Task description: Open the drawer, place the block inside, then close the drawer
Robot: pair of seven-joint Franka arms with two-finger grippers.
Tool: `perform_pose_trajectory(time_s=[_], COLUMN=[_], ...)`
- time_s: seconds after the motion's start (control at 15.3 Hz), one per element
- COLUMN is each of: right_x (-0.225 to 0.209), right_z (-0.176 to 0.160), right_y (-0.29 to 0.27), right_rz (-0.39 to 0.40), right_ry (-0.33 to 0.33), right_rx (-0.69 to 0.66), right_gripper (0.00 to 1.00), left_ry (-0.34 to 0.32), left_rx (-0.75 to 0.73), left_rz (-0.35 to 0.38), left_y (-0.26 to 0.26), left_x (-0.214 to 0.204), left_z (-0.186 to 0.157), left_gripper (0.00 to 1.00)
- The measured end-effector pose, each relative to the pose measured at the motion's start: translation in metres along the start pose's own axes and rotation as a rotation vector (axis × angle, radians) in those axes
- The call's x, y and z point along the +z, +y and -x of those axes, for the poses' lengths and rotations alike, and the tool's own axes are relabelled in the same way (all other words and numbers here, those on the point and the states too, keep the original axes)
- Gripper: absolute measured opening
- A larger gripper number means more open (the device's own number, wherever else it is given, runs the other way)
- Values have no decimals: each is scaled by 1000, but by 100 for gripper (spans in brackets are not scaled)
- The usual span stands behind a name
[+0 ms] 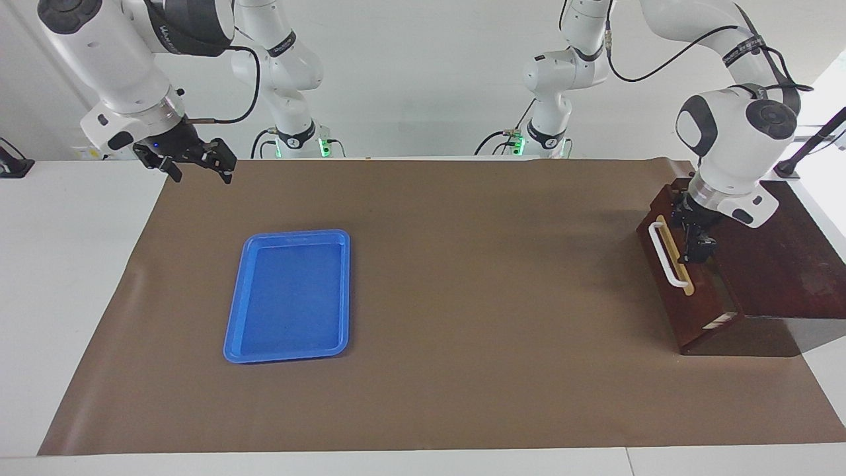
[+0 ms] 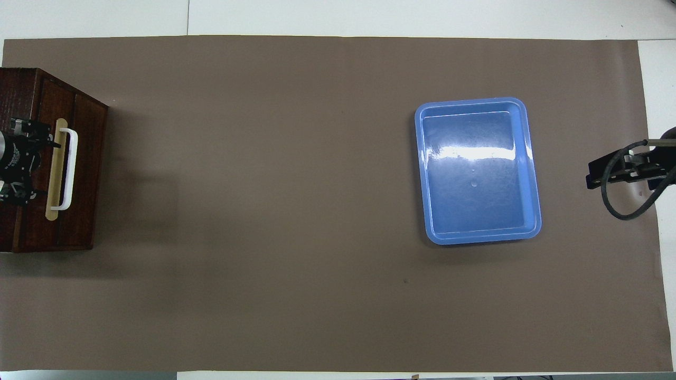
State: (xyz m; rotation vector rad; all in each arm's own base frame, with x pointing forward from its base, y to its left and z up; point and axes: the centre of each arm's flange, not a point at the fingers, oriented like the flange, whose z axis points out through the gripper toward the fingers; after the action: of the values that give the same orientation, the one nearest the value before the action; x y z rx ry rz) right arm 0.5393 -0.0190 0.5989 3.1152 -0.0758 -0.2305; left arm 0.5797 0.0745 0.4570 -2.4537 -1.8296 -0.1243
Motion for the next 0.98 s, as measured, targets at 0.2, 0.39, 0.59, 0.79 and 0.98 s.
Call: perform_pose_trajectory(time_s=[0.2, 0.39, 0.59, 0.79, 0.98], right_x=[-1, -5, -6, -6, -6], right_z=[0, 0, 0, 0, 0], right_y=[-1, -2, -3, -5, -6], right_rz=[0, 0, 1, 1, 1], right_ry=[1, 9, 12, 12, 13], right_rx=[-2, -3, -6, -9, -10], right_gripper=[100, 100, 100, 100, 100], left_ry=[4, 8, 1, -69, -133], left_rx=[73, 146, 325, 681, 988], left_rz=[11, 37, 32, -9, -60], left_y=[8, 23, 25, 15, 5], left_x=[-4, -18, -51, -100, -113], left_z=[17, 57, 84, 96, 100], left_gripper=[100, 100, 100, 100, 100])
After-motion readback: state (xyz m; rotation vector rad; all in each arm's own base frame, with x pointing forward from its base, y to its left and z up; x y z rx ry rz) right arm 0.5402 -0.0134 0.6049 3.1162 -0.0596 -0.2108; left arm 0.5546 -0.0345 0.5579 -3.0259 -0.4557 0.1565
